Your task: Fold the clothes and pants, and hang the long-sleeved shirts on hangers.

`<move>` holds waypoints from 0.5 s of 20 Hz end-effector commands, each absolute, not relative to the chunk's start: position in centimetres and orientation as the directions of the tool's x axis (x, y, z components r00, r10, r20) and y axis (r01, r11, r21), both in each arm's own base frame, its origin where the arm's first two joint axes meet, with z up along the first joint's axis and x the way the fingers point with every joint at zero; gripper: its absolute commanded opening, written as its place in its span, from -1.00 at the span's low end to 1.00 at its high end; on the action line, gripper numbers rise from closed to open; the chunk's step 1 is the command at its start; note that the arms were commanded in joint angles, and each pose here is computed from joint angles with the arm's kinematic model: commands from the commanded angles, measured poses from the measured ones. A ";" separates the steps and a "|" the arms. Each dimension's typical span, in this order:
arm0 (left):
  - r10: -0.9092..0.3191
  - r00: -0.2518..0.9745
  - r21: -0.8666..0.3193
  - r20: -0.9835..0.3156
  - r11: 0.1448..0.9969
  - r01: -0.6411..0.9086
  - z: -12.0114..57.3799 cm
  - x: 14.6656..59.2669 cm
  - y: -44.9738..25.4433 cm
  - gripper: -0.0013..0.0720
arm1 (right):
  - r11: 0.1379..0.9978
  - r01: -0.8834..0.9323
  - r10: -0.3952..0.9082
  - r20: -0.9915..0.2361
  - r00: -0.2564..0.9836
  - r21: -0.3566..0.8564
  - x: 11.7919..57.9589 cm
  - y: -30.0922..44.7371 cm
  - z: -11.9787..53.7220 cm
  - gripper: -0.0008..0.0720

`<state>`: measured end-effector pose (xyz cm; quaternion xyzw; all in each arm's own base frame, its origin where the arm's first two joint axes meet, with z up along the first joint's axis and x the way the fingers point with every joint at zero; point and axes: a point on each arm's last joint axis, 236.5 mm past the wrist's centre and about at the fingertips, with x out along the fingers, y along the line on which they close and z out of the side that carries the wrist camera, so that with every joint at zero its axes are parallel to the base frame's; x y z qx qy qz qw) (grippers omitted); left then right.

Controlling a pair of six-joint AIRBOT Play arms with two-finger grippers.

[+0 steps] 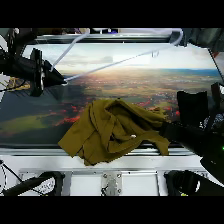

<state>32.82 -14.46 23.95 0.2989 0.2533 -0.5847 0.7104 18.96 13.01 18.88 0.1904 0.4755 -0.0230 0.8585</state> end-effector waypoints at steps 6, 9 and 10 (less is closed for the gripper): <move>-0.733 -0.062 -0.039 -0.678 -0.049 0.998 15.2 29.8 -13.2 -0.92 | 0.927 0.314 0.011 -0.851 0.525 0.206 19.2 8.1 20.1 -0.92; -0.739 -0.129 -0.082 -0.661 -0.100 0.992 13.0 27.9 -13.6 -0.92 | 0.930 0.327 -0.032 -0.849 0.527 0.168 20.0 6.4 20.7 -0.92; -0.741 -0.149 -0.095 -0.655 -0.114 0.989 12.5 27.2 -13.8 -0.92 | 0.931 0.332 -0.047 -0.848 0.528 0.155 20.4 5.9 20.9 -0.92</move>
